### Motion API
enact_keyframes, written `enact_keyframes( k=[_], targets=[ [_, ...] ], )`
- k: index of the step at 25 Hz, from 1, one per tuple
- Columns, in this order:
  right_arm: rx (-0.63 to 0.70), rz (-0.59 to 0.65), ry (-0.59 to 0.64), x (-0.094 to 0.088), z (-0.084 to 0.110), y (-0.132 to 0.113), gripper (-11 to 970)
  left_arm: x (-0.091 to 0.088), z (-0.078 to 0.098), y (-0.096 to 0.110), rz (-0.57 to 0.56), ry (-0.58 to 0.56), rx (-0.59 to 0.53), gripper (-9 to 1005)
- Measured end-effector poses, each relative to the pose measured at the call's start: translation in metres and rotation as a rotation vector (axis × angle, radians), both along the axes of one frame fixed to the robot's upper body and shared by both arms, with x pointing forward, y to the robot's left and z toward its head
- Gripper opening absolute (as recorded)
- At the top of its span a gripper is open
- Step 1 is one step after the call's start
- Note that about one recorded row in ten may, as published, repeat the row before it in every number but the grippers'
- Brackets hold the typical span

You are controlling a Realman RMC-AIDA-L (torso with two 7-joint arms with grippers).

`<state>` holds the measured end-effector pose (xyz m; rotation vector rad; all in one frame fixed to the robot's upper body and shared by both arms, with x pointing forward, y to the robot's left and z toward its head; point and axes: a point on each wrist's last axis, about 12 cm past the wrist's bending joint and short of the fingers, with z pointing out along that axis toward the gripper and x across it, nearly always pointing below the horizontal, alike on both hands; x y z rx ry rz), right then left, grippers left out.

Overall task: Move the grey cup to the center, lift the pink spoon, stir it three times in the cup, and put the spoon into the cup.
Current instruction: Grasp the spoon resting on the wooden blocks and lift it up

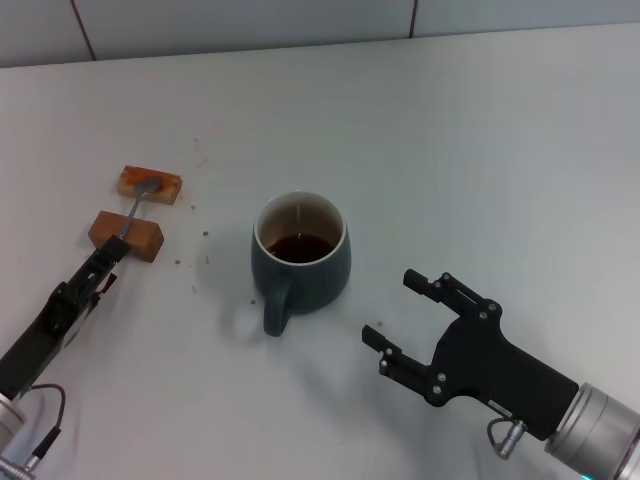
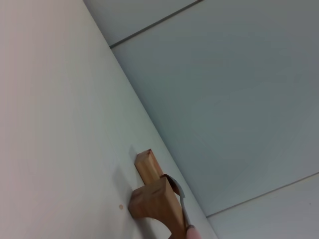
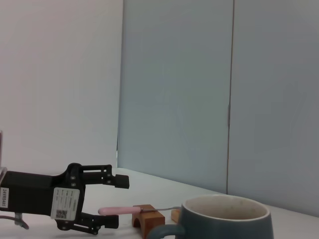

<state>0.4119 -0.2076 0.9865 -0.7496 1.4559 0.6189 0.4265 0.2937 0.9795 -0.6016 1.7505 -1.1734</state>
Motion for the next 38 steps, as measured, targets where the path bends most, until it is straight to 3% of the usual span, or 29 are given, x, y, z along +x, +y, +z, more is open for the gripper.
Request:
enact_keyframes(
  k=[34,38],
  targets=[
    [-0.001,0.000,0.002,0.0000,-0.0003,0.0000,755,0.0024,0.0000,-0.0016,-0.002,0.021,-0.032,835],
    [-0.001,0.000,0.003,-0.0001,-0.0003,0.0003,755,0.0023,0.0000,-0.0017,-0.003,0.024,-0.036,755]
  ],
)
